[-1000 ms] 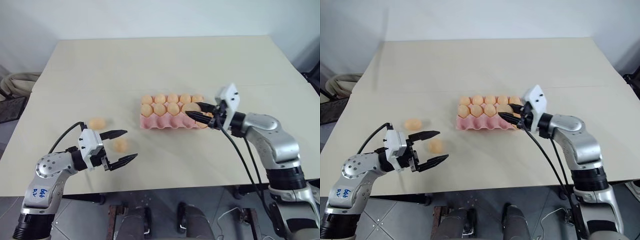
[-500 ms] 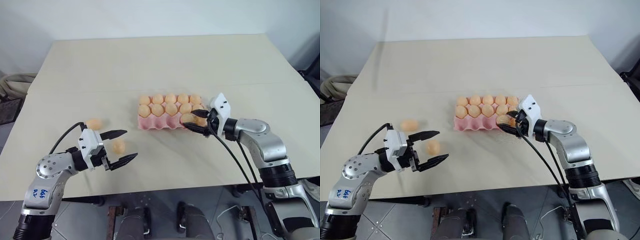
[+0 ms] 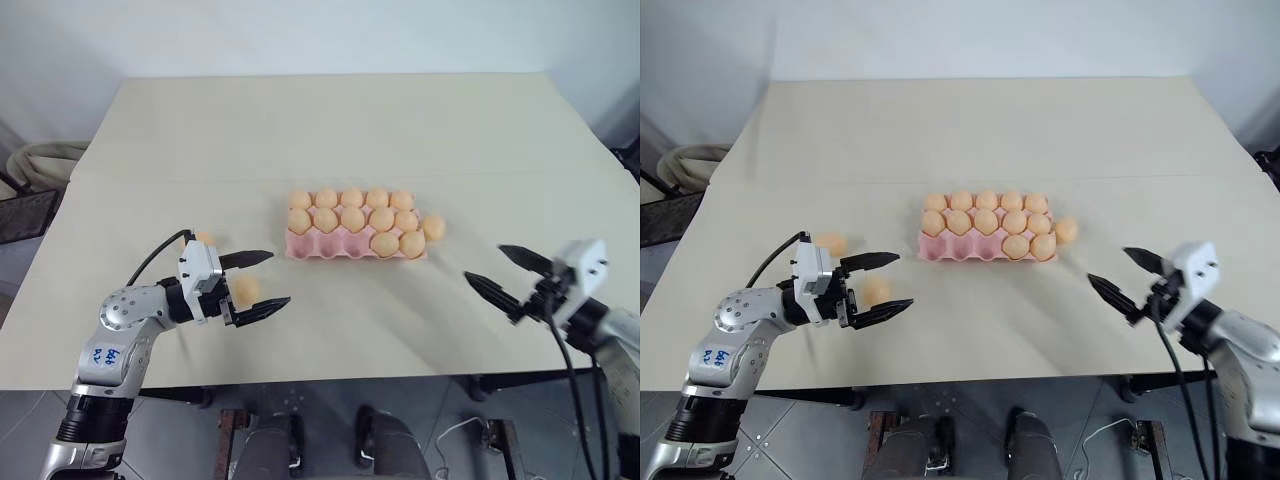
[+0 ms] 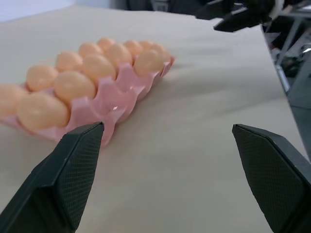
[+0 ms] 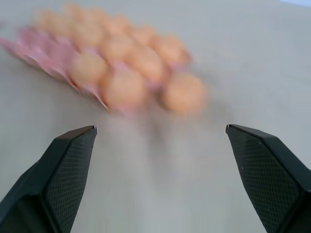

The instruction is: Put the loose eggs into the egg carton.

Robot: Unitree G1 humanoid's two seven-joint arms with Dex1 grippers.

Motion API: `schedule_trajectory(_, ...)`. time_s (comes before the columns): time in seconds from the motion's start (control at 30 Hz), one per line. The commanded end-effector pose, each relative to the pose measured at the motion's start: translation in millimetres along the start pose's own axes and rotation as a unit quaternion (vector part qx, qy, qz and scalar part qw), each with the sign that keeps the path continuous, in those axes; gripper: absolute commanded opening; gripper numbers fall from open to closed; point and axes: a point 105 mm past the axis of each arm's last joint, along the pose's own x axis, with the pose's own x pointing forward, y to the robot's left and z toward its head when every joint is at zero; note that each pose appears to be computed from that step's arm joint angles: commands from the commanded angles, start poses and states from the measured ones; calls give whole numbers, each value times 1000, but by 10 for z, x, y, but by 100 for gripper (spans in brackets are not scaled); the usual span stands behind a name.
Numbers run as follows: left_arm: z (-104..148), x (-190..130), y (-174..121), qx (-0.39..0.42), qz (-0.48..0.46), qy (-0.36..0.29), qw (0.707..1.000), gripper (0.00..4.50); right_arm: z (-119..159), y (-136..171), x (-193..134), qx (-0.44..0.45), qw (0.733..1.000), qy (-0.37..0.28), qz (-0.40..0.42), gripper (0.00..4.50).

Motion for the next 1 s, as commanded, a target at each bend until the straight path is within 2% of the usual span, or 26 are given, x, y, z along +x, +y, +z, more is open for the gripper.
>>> schedule_trajectory(0.03, 58, 26, 29, 8, -9, -14, 1000, 450, -23, -64, -191, -20, 999, -9, -35, 446)
schedule_trajectory(0.2, 67, 44, 56, 11, -15, -12, 1000, 450, -111, -9, -83, -22, 999, -4, -25, 446)
schedule_trajectory(0.47, 52, -73, 37, 17, 17, -2, 1000, 450, 146, -46, 522, -22, 999, -22, 40, 446)
schedule_trajectory(0.6, 35, -172, 9, 17, 43, 5, 999, 450, 160, -132, 897, -26, 998, 19, 55, 446)
schedule_trajectory(0.77, 32, -269, -27, 18, 73, 8, 997, 450, 214, -217, 1325, -12, 997, 38, 63, 446)
schedule_trajectory(1.0, 41, -327, -65, 18, 100, 7, 995, 450, 304, -179, 1648, 26, 996, 24, 83, 446)
